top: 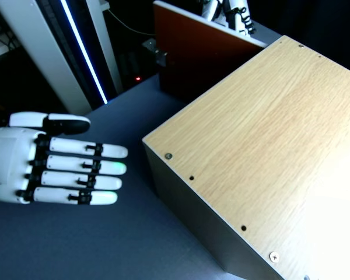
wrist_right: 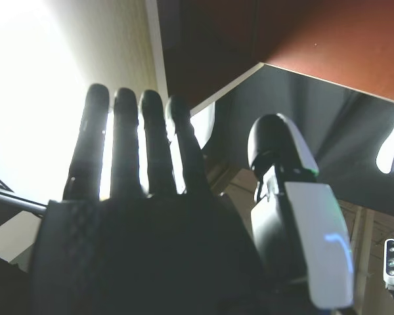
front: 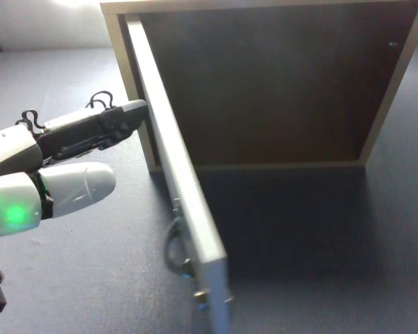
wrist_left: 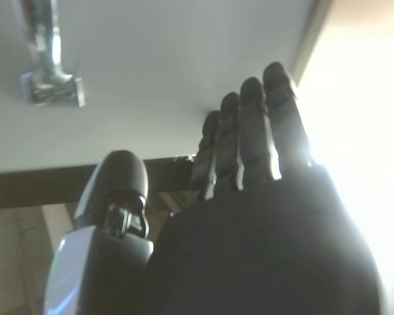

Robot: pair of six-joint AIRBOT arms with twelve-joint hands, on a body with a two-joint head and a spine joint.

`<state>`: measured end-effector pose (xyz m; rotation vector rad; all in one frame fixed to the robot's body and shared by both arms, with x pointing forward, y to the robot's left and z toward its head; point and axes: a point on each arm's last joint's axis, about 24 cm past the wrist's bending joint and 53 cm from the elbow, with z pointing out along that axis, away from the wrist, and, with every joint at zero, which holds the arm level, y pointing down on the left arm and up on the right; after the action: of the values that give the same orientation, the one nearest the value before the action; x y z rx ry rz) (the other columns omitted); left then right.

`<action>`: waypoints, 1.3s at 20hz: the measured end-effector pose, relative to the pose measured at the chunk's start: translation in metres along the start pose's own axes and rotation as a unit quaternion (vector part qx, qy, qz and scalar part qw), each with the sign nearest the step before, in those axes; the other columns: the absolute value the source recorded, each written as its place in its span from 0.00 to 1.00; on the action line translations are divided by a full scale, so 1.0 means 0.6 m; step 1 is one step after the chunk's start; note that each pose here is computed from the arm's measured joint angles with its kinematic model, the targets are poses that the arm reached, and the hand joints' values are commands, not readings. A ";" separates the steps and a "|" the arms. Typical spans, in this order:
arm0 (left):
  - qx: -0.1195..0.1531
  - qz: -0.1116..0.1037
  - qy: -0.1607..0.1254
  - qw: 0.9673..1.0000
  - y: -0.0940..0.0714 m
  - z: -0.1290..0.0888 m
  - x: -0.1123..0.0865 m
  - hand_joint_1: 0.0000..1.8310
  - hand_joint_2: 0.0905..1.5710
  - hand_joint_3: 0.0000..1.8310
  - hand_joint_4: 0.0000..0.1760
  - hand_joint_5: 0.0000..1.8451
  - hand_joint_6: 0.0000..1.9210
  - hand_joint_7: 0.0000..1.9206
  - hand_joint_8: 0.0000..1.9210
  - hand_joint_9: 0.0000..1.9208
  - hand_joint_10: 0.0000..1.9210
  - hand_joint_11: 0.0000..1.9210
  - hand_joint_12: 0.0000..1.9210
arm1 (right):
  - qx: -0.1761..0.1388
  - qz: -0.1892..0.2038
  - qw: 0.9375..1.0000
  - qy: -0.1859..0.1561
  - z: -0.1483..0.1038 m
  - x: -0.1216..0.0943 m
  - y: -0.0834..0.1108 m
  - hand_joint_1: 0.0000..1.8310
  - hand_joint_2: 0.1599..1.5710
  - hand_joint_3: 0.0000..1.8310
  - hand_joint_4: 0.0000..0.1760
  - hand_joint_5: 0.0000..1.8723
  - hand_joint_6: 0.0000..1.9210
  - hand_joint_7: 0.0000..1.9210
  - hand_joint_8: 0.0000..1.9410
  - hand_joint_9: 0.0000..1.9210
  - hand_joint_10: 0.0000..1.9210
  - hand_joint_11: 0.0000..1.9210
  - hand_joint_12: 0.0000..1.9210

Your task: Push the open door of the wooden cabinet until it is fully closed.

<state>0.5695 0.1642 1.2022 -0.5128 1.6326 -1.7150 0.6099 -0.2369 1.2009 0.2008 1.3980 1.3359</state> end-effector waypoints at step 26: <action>0.008 0.024 0.072 0.997 0.026 0.085 0.064 0.05 0.96 0.00 0.00 0.04 0.00 0.06 0.00 0.06 0.00 0.08 0.00 | -0.001 -0.001 1.000 0.001 0.000 0.000 -0.002 0.14 0.84 0.00 0.00 0.12 0.00 0.11 0.00 0.09 0.00 0.02 0.15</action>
<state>0.5834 0.1018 1.1863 -0.3454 1.7173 -1.7618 0.6106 -0.2370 1.2001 0.1971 1.3989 1.3358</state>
